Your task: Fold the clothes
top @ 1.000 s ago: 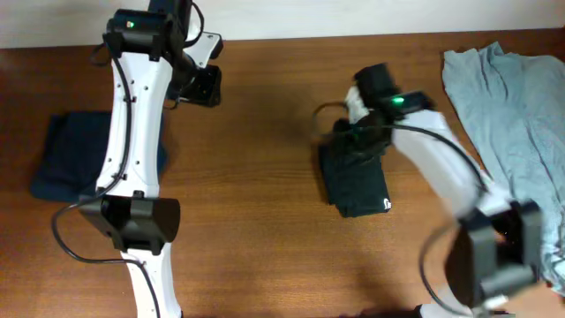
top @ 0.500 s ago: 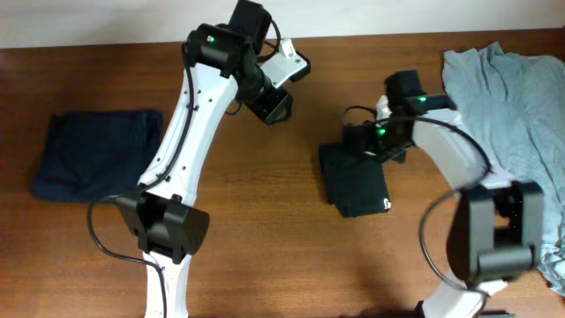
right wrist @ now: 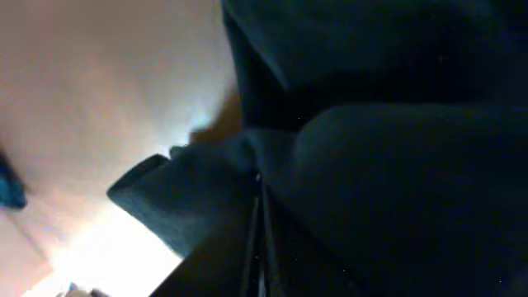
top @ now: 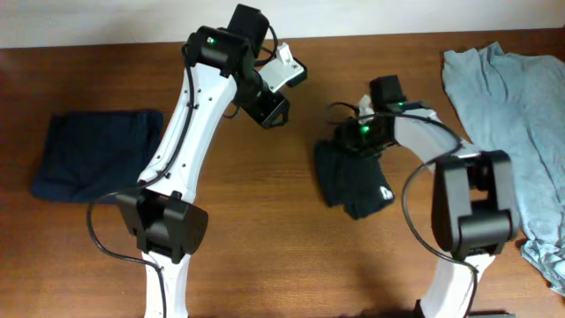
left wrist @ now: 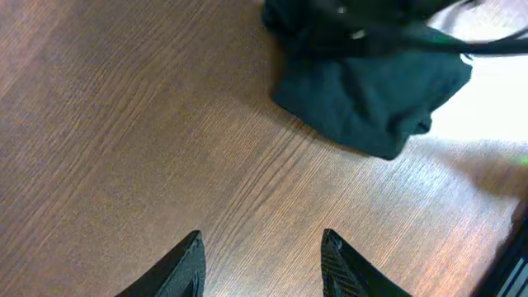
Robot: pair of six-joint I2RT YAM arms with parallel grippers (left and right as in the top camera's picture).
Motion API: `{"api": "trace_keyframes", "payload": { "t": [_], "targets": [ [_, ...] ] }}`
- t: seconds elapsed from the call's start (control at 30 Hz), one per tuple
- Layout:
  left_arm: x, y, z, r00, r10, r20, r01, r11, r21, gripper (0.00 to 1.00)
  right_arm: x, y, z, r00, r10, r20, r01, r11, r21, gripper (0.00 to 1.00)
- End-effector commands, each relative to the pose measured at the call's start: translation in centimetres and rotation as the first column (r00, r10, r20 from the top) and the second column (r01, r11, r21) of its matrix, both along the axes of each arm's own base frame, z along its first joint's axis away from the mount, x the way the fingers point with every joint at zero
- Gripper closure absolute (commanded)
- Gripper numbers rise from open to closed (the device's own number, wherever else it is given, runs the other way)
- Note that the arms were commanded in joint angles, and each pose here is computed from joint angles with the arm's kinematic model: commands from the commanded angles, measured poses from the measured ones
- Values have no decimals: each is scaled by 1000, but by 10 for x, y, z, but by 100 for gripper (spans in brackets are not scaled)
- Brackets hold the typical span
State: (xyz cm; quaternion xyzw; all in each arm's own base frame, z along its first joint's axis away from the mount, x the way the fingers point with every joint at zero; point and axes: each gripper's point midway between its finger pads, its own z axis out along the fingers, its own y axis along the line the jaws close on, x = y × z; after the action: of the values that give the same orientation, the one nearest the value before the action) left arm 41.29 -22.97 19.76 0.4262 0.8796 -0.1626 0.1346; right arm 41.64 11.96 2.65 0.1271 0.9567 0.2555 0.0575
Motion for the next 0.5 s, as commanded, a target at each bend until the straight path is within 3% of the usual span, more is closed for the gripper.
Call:
{"api": "trace_keyframes", "payload": {
  "t": [0.0, 0.13, 0.33, 0.37, 0.4, 0.43, 0.47],
  "targets": [
    [-4, -4, 9, 1000, -22, 10, 22, 999, -40, 51, -8, -14, 64, 991, 60, 117, -64, 998, 29, 96],
    [-2, -17, 15, 999, -42, 20, 44, 993, -114, 50, -40, -50, 103, 993, 43, 114, -36, 998, -60, 96],
    [6, -21, -1, 998, 40, -41, -45, 992, -119, 50, -79, -74, 79, 998, 13, -61, -25, 981, -191, 95],
    [8, -22, -7, 996, 60, -63, -67, 991, -116, 49, -83, -77, 69, 997, 11, -81, -28, 977, -210, 91],
    [8, -25, -16, 993, 75, -89, -84, 990, -109, 48, -85, -78, 61, 996, 10, -88, -29, 976, -216, 72],
    [8, -29, -33, 985, 97, -142, -111, 989, -93, 47, -83, -80, 50, 997, 5, -79, -23, 975, -222, 45],
    [7, -30, -42, 980, 107, -170, -122, 989, -80, 47, -80, -83, 44, 998, 8, -60, -22, 974, -224, 33]
  ]
}}
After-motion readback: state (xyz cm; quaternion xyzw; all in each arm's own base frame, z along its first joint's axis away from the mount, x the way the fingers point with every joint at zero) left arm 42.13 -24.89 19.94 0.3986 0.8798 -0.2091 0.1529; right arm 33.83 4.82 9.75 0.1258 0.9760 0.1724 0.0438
